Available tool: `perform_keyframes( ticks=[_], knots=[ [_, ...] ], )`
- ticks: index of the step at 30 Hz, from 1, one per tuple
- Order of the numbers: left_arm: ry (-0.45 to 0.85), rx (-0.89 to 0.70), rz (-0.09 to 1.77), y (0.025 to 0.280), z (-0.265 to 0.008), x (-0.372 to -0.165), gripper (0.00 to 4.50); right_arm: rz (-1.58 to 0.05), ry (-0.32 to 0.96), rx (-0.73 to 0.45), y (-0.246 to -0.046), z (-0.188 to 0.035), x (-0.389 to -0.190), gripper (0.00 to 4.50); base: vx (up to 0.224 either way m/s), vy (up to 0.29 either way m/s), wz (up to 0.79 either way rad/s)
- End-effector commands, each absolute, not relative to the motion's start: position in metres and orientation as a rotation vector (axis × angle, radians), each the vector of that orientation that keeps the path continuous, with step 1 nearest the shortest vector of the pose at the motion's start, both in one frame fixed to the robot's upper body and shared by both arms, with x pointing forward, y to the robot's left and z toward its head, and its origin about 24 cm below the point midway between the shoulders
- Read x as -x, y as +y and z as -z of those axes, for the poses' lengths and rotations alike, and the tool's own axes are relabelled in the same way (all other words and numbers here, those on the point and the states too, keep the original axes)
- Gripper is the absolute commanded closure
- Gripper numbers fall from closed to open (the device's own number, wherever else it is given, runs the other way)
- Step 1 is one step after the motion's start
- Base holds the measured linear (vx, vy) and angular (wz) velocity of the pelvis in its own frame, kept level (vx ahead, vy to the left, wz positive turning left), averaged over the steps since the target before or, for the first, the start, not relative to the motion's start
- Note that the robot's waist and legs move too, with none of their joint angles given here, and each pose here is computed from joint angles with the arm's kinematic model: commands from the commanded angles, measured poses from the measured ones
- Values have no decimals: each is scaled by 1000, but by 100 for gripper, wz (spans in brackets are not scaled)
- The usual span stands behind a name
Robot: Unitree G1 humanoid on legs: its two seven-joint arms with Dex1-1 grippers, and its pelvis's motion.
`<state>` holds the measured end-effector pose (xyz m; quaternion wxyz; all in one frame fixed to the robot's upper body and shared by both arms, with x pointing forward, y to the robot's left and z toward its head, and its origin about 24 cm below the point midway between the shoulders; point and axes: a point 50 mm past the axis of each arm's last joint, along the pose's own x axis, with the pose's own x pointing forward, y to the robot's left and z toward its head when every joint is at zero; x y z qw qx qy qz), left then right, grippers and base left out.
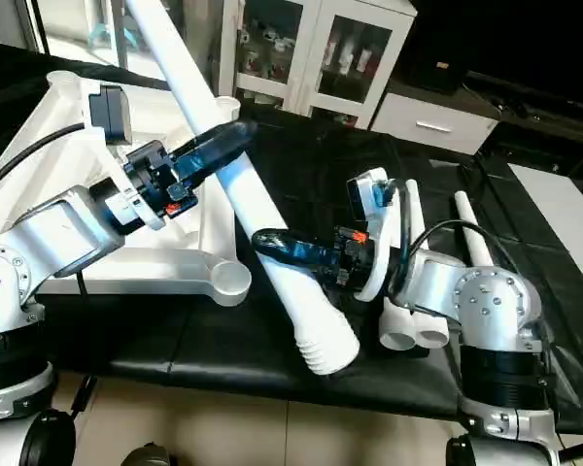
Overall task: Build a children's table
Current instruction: Pick table leg
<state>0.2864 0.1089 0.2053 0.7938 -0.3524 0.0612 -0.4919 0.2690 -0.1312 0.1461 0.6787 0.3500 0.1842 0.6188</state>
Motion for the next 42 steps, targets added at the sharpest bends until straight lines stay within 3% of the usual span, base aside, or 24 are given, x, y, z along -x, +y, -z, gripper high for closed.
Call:
perform_keyframes(
  ticks=[1,3,4,8,11,16,22,31,35,42],
  knots=[
    [147,743,1161,94,-212,-280,163,-1325,421,-752,-136,-142,-272,273,0,0,0],
    [144,746,1149,95,-212,-281,159,-1315,418,-741,-136,-141,-273,273,0,0,0],
    [143,751,1133,96,-212,-283,188,-1312,417,-736,-136,-141,-273,273,0,0,0],
    [137,745,1076,100,-211,-289,202,-1304,410,-721,-135,-140,-274,273,0,0,0],
    [130,726,1039,102,-211,-293,245,-1282,402,-692,-135,-139,-276,202,0,0,0],
    [130,681,1026,103,-213,-295,272,-1252,387,-690,-135,-138,-281,158,0,0,0],
    [134,557,983,102,-216,-297,277,-1245,365,-625,-134,-144,-285,108,0,0,0],
    [126,332,836,97,-228,-309,277,-1164,342,-369,-130,-144,-289,26,0,0,0],
    [87,255,822,91,-241,-309,277,-1083,270,-244,-125,-144,-293,19,0,0,0],
    [70,201,835,84,-246,-309,277,-1044,190,-189,-119,-137,-294,19,0,0,0]
  ],
)
